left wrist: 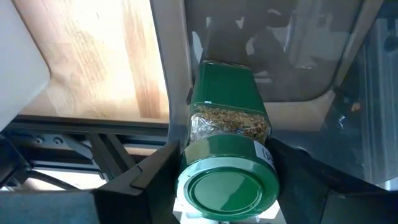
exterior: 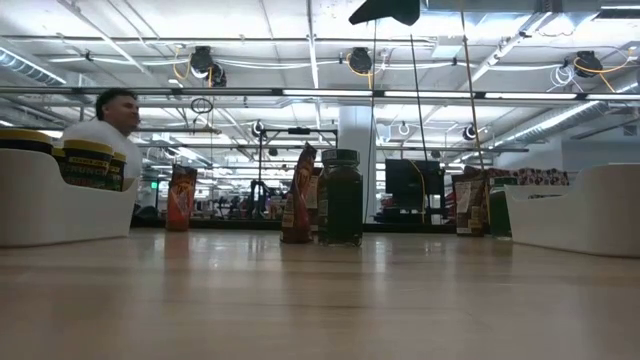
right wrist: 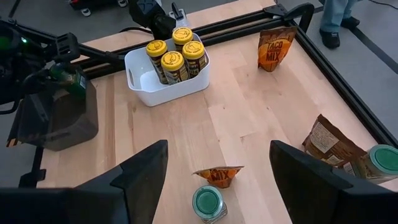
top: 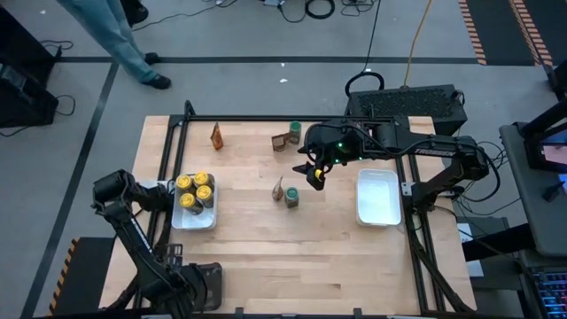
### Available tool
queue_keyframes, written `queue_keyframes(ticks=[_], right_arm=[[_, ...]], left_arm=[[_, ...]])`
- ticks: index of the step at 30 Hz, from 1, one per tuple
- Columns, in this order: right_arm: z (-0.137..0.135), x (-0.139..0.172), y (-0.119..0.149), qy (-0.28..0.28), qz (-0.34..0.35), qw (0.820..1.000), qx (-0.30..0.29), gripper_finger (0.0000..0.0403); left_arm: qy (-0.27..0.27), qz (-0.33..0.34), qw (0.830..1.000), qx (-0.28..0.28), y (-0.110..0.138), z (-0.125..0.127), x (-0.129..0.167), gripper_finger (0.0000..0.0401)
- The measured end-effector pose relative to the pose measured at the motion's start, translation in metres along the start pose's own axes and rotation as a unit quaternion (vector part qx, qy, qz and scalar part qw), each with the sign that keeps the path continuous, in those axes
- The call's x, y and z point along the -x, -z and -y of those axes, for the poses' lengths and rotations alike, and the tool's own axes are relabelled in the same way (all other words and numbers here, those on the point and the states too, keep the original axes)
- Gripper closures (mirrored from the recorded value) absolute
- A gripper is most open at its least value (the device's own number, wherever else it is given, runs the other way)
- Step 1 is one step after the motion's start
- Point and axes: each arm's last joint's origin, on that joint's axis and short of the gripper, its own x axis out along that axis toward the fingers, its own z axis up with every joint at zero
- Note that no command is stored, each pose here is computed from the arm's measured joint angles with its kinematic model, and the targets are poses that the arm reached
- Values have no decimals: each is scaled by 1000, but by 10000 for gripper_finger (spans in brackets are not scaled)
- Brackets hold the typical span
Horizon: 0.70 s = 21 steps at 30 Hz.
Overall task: Sort spices by type
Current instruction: Put the top left green seasoning bottle into the black bin
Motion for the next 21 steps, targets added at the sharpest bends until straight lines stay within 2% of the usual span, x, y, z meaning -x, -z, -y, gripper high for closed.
queue_keyframes(ticks=[12, 21], right_arm=[[1, 0, 0, 1, 0, 1000, 1, 138], [1, 0, 0, 1, 1, 1000, 5, 138]], left_arm=[[0, 0, 1000, -11, 0, 0, 0, 176], [2, -16, 1000, -7, 3, -7, 5, 96]])
